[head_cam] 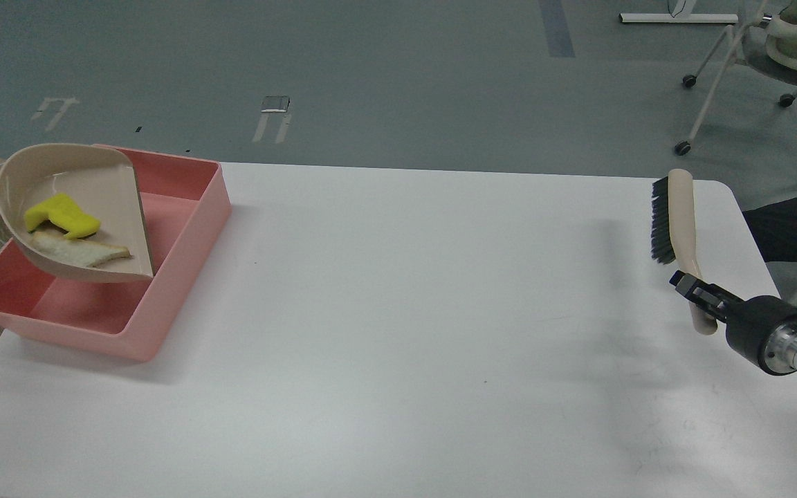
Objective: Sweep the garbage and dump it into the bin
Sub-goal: 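Tilt the dustpan with the left gripper to dump debris into bin, then lower the empty dustpan back onto the table with the left gripper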
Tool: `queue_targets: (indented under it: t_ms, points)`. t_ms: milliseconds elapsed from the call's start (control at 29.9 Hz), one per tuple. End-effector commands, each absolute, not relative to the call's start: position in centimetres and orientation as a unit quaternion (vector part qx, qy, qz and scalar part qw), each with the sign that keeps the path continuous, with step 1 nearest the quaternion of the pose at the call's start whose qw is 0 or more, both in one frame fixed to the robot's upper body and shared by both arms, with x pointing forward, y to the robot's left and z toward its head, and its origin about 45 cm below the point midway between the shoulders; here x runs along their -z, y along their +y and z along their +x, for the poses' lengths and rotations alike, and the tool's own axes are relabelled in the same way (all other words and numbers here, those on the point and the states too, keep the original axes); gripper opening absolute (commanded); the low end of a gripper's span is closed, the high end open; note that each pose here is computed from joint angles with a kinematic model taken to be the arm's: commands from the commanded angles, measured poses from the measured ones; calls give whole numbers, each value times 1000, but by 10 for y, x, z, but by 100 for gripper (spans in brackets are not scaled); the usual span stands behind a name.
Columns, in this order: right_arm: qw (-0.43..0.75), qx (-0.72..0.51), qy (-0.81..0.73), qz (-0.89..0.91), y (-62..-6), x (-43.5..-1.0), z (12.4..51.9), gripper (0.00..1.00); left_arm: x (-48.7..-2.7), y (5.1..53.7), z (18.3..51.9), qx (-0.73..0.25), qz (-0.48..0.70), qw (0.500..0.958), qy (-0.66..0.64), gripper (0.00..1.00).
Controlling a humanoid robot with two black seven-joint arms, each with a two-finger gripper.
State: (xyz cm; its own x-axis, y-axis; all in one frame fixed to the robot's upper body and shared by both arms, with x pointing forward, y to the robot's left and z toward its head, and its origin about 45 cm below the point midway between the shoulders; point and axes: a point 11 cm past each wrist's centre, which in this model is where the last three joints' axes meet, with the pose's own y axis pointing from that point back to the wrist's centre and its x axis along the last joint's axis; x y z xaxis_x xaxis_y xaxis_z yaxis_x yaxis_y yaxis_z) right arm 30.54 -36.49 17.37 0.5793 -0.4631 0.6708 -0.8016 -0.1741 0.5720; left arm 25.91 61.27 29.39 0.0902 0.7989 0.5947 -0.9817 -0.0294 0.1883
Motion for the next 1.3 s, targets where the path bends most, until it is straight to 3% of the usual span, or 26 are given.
queue_targets:
  t_ms: [0, 435, 1004, 1137, 1271]
  points:
    - [479, -175, -424, 748, -364, -174, 305, 0, -295, 603, 271, -639, 297, 690, -167, 0]
    - [473, -171, -428, 751, -363, -172, 305, 0, -325, 597, 280, -587, 355, 699, -202, 0]
    - [462, -180, -435, 752, -363, -179, 307, 0, -417, 575, 300, -525, 398, 686, -308, 0]
    - [462, -177, -441, 749, -366, -180, 307, 0, -464, 565, 312, -545, 346, 678, -351, 0]
    - [454, -179, -442, 753, -361, -181, 308, 0, -463, 542, 327, -557, 237, 725, -329, 0]
